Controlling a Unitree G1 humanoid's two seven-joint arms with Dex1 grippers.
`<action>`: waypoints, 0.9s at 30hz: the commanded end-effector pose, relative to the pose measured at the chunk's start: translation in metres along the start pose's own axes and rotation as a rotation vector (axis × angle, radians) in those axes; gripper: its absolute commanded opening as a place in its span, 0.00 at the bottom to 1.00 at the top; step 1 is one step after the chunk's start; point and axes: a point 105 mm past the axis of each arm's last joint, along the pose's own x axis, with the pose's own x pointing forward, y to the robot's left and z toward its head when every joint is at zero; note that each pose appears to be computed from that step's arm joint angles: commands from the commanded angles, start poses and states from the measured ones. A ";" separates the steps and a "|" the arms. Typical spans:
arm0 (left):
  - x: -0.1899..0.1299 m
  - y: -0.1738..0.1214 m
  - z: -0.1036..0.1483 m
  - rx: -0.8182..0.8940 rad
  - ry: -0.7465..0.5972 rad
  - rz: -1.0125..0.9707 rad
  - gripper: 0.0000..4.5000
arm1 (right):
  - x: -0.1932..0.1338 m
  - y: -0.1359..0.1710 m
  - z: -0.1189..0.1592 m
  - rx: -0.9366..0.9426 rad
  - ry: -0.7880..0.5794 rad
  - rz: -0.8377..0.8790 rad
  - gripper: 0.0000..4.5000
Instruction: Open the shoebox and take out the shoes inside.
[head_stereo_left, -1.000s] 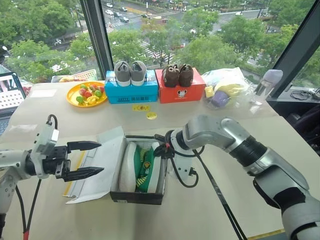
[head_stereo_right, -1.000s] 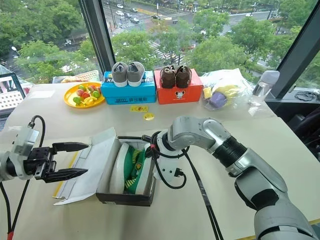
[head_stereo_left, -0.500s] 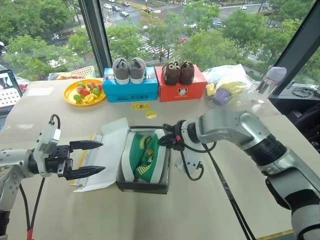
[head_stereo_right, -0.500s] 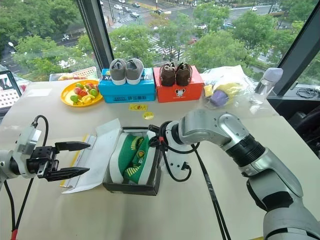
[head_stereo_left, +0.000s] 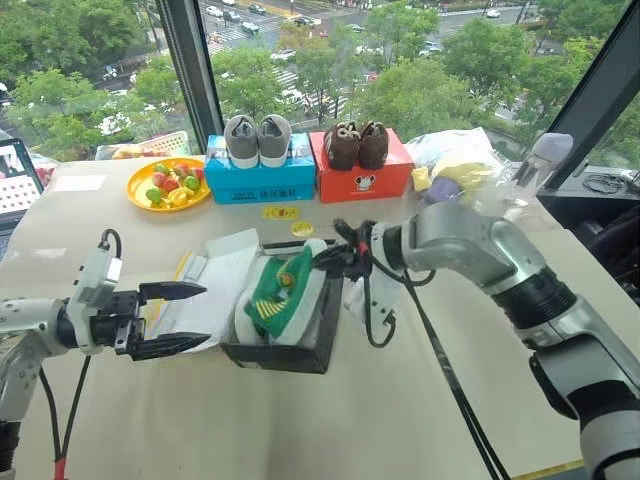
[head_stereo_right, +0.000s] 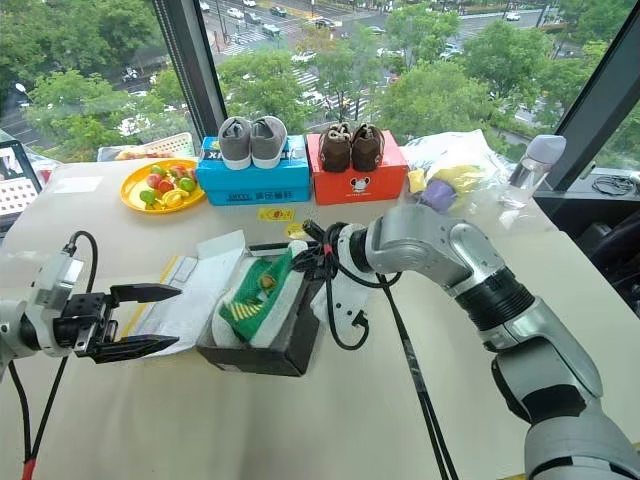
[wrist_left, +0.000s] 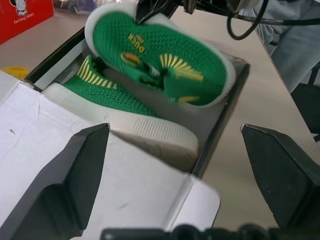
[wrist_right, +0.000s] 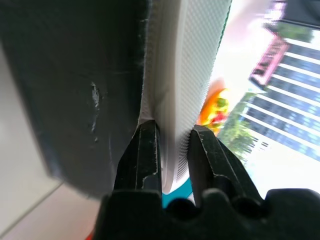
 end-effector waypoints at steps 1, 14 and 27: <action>-0.001 0.001 0.010 0.049 0.013 -0.003 1.00 | -0.015 -0.026 -0.001 0.016 0.000 -0.179 0.10; 0.001 0.004 0.012 0.062 0.018 -0.005 1.00 | -0.049 -0.025 -0.040 0.152 0.294 -0.434 0.10; 0.008 0.004 0.015 0.066 0.008 -0.020 1.00 | -0.154 0.102 -0.080 0.488 1.092 -0.312 0.10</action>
